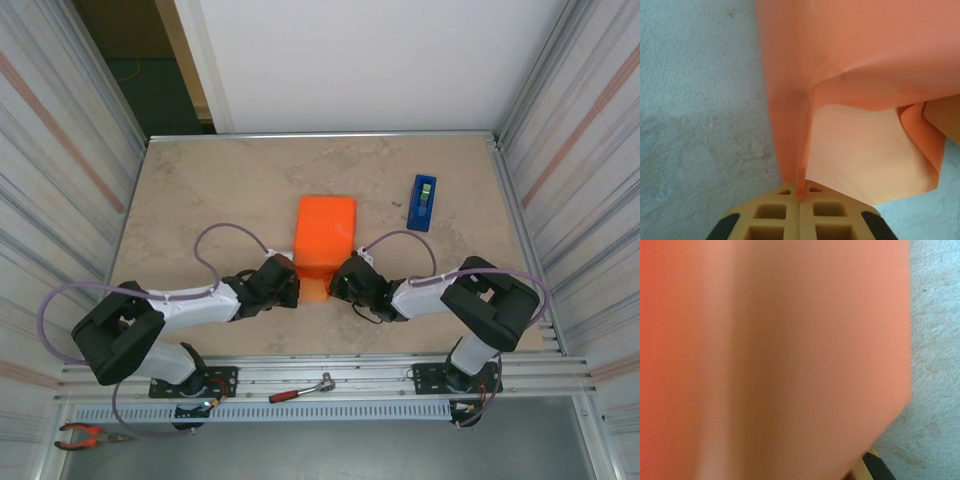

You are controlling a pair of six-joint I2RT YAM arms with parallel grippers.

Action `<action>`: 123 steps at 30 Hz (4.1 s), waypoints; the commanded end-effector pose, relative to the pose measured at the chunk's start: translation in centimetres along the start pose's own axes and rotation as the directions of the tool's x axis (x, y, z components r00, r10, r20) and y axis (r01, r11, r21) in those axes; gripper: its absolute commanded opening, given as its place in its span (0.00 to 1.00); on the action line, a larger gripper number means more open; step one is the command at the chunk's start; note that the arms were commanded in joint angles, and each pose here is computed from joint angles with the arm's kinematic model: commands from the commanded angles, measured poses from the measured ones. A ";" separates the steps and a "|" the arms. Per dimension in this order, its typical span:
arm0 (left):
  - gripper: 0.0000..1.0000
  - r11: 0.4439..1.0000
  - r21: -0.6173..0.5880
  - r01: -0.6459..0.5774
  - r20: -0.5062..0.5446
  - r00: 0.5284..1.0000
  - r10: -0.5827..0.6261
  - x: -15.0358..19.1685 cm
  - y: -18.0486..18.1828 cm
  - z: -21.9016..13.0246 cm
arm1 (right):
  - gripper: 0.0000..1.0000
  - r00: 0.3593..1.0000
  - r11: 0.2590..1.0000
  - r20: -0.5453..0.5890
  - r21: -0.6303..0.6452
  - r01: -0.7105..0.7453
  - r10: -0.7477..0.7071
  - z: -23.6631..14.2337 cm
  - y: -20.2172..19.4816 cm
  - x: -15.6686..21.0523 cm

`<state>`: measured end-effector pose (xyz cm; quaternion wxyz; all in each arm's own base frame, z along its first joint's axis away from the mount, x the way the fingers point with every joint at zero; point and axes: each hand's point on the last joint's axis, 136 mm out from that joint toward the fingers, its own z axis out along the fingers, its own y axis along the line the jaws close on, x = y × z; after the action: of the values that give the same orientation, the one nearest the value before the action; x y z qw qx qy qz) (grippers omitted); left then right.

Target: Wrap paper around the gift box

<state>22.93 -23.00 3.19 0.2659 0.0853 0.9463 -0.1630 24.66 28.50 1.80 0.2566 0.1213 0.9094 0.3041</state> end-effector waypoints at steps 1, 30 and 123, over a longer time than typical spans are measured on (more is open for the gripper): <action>0.00 1.000 -0.028 0.000 0.045 0.999 0.001 -1.5 -0.4 -0.3 | 0.00 0.992 0.991 -0.129 0.130 0.022 -0.005 0.4 -3.8 3.6; 0.00 0.967 -0.244 -0.068 0.045 0.996 0.081 -3.3 0.8 0.6 | 0.00 0.991 0.991 -0.135 0.128 0.025 -0.007 0.6 -3.8 3.8; 0.05 0.979 0.200 -0.048 0.204 0.979 0.006 -4.8 -2.1 1.7 | 0.00 0.988 0.985 -0.153 0.167 0.037 -0.011 0.6 -4.1 4.1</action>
<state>26.89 -25.28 4.38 0.3331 0.1063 0.9028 -0.2504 24.87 29.19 1.77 0.2538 0.1181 0.9114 0.3017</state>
